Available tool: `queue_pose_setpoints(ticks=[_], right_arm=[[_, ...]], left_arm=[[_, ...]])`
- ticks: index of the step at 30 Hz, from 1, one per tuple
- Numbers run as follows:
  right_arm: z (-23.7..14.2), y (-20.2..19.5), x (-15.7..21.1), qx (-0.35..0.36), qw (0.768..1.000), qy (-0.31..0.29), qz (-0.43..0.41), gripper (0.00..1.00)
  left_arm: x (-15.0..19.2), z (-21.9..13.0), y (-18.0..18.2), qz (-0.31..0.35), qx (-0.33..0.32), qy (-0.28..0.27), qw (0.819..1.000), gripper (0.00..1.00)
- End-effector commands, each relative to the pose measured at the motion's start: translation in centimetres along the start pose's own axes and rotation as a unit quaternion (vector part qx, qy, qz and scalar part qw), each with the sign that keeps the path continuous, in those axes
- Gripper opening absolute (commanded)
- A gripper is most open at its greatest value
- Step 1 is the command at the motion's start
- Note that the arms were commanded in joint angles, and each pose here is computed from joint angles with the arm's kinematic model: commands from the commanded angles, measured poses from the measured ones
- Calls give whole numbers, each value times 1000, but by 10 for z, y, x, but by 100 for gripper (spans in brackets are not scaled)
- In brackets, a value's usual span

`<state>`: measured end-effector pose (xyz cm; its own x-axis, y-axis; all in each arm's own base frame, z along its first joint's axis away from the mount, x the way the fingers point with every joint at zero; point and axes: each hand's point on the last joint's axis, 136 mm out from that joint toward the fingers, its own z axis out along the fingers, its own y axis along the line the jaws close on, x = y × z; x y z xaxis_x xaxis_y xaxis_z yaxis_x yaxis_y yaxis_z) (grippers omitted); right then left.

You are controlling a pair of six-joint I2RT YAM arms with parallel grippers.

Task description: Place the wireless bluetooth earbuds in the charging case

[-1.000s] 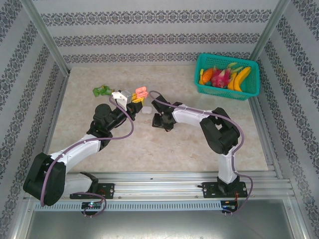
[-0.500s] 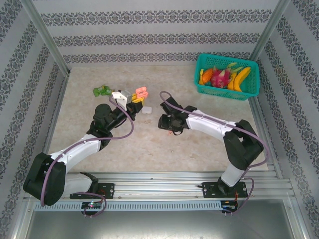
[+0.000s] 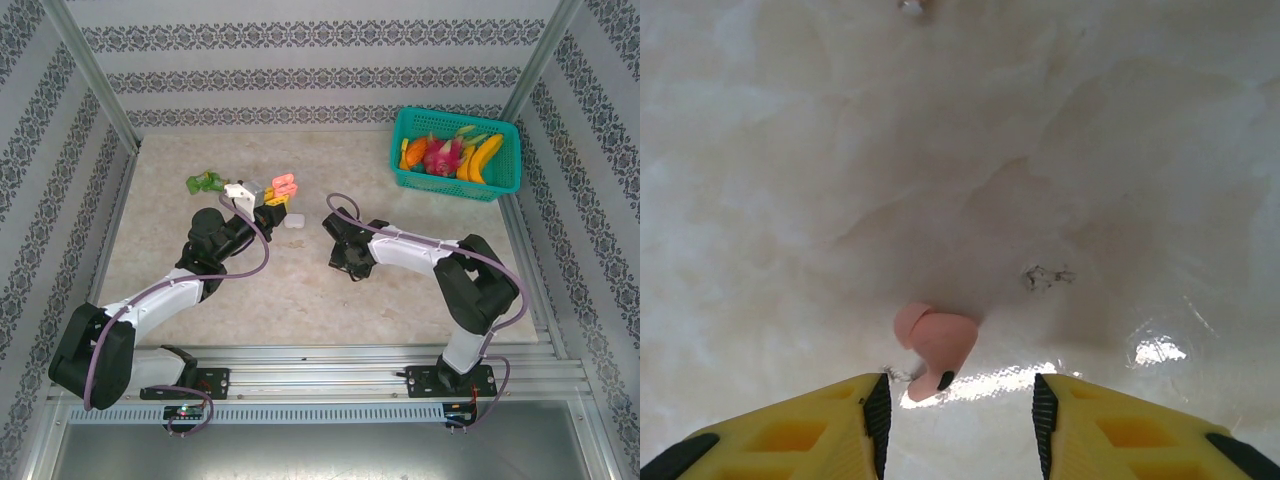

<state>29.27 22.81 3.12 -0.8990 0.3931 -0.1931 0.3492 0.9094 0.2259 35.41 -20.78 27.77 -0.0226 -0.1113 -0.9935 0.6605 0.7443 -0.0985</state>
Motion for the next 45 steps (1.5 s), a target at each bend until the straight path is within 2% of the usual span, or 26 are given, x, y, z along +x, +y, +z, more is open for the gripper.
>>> queue_pose_setpoints(ticks=[1,11,24,29,33,38,45], right_arm=[[6,-2,1,15,1000,-8,10,43],[16,-1,2,23,1000,-1,-5,39],[20,4,3,6,1000,4,-30,25],[17,7,6,-7,999,5,-39,21],[15,5,7,-11,999,5,-44,12],[10,2,5,-9,999,-1,-51,9],[-10,0,-2,-4,997,-16,-80,0]], left_arm=[[-25,3,-1,5,10,-38,999,0],[-27,3,-2,4,13,-41,999,0],[-26,3,-1,1,12,-38,999,0],[-27,4,-1,4,12,-36,999,0],[-27,4,-2,5,12,-36,999,0],[-28,5,-1,4,12,-36,999,0],[-30,5,-1,4,12,-38,999,0]])
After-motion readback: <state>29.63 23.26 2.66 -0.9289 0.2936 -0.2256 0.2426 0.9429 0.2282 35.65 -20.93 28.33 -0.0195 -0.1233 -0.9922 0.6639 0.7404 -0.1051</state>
